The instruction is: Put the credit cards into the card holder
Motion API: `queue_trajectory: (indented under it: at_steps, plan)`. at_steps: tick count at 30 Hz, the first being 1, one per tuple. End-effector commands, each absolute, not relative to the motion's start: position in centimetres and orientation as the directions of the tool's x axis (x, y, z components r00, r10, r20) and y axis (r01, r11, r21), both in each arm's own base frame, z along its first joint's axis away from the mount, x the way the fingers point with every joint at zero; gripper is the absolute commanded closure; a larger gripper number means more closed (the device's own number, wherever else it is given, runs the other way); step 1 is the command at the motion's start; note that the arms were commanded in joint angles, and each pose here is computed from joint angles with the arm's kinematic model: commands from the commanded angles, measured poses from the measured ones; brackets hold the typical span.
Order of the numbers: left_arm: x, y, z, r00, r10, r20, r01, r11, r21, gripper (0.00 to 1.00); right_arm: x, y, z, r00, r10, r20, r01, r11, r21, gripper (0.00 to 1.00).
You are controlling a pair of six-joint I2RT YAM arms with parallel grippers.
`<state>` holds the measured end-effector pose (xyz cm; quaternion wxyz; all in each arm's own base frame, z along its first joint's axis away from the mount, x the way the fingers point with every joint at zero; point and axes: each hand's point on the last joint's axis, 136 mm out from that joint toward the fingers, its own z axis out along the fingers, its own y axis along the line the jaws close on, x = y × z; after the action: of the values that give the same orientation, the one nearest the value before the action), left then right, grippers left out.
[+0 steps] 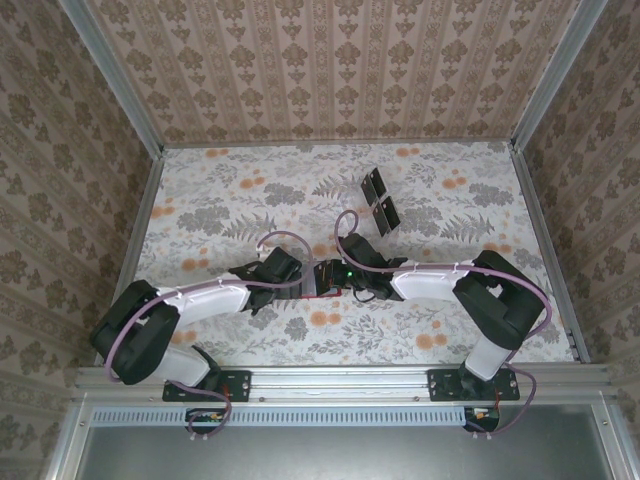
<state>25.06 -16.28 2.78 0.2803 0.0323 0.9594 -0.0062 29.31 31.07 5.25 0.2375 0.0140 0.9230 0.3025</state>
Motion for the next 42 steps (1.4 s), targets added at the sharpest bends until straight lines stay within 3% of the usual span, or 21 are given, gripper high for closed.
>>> queue_trajectory:
  at_steps: [1,13,27,42]
  plan:
    - [24.6,-14.1,2.0,-0.86,0.055,-0.507,0.013,0.996,0.086,0.0,28.9,29.9,3.4,-0.894,0.178,-0.412,-0.073,0.847,0.526,1.0]
    - [23.4,-13.3,1.4,-0.869,-0.006,-0.494,-0.034,0.998,0.048,0.0,29.3,30.2,4.0,-0.891,0.201,-0.407,-0.066,0.83,0.554,1.0]
    - [22.6,-13.4,0.8,-0.875,-0.033,-0.482,-0.049,0.999,0.02,0.0,31.3,31.8,9.1,-0.833,0.324,-0.447,-0.119,0.685,0.718,1.0]
    - [22.2,-13.1,0.3,-0.879,-0.03,-0.476,-0.052,0.998,0.033,0.0,32.3,32.4,7.5,-0.79,0.417,-0.449,-0.137,0.595,0.792,1.0]
